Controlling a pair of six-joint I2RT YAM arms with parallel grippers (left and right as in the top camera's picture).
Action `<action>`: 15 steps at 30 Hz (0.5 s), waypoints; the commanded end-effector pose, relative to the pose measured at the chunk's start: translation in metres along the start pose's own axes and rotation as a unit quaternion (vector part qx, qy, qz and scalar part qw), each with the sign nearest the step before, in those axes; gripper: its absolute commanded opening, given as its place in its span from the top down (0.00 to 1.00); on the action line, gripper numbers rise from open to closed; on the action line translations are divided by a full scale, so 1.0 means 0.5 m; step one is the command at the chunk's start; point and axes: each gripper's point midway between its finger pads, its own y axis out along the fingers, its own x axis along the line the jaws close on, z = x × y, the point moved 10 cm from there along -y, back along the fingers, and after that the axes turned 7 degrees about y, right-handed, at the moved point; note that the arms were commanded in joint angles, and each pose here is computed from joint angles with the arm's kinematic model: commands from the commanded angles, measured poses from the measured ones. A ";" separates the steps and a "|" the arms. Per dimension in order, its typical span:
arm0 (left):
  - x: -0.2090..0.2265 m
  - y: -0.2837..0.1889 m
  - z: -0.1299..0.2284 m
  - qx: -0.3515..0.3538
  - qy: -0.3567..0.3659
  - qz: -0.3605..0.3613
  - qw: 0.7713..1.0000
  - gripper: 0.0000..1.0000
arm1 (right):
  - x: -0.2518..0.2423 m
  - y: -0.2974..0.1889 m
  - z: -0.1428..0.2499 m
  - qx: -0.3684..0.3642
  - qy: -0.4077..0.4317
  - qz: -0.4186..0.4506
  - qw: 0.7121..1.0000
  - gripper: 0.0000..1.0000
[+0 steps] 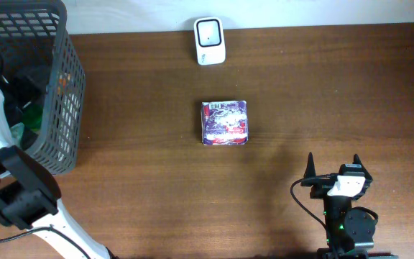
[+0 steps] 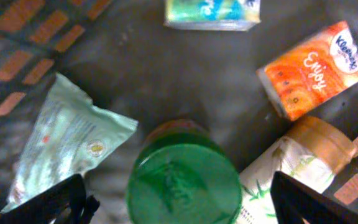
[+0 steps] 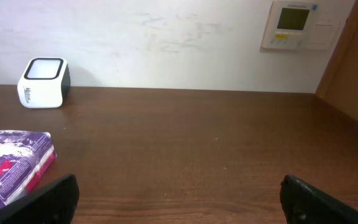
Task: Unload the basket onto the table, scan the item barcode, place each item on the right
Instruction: 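Return the left gripper to the basket and grasp the green-lid jar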
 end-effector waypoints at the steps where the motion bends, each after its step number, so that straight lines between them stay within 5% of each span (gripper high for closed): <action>1: -0.005 0.031 0.019 0.010 0.001 -0.013 1.000 0.01 | -0.002 0.001 0.006 0.004 0.000 0.003 1.000 0.02; 7: -0.003 0.072 0.040 0.020 0.002 -0.017 1.000 0.00 | -0.002 0.001 0.006 0.003 0.000 0.003 1.000 0.02; 11: -0.008 0.078 0.038 0.011 0.003 -0.014 1.000 0.22 | -0.002 0.001 0.006 0.003 0.000 0.003 1.000 0.02; 15: -0.008 0.078 0.036 0.008 0.003 -0.013 1.000 0.26 | -0.002 0.001 0.006 0.004 0.000 0.003 1.000 0.02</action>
